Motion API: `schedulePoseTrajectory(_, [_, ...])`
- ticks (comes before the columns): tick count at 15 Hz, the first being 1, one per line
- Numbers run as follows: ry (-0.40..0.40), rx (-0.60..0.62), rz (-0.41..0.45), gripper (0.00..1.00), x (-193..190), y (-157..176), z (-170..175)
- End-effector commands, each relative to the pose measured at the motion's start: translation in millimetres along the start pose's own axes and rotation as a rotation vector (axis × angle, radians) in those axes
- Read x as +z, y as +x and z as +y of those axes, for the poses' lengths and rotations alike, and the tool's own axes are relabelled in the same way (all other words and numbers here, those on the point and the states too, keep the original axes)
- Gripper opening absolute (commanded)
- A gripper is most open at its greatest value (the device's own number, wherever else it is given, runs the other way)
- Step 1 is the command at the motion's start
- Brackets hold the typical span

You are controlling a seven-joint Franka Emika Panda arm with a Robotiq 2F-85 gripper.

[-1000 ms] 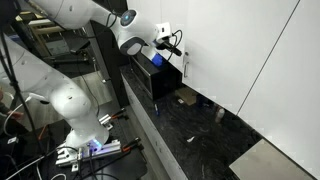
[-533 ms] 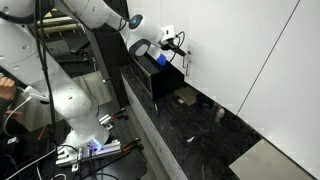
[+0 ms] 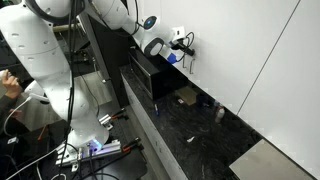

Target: Close the top right cabinet door

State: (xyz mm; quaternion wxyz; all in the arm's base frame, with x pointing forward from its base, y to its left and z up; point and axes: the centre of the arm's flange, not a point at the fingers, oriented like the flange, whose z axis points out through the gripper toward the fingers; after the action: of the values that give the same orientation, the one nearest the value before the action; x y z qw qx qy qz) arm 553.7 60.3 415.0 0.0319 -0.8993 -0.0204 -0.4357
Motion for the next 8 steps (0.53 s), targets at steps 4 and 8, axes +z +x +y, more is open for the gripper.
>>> schedulePoseTrajectory(4, [-0.019,-0.003,-0.149,1.0,-8,5,-12])
schedulePoseTrajectory(8, [-0.014,-0.038,-0.335,1.0,-49,-11,-10])
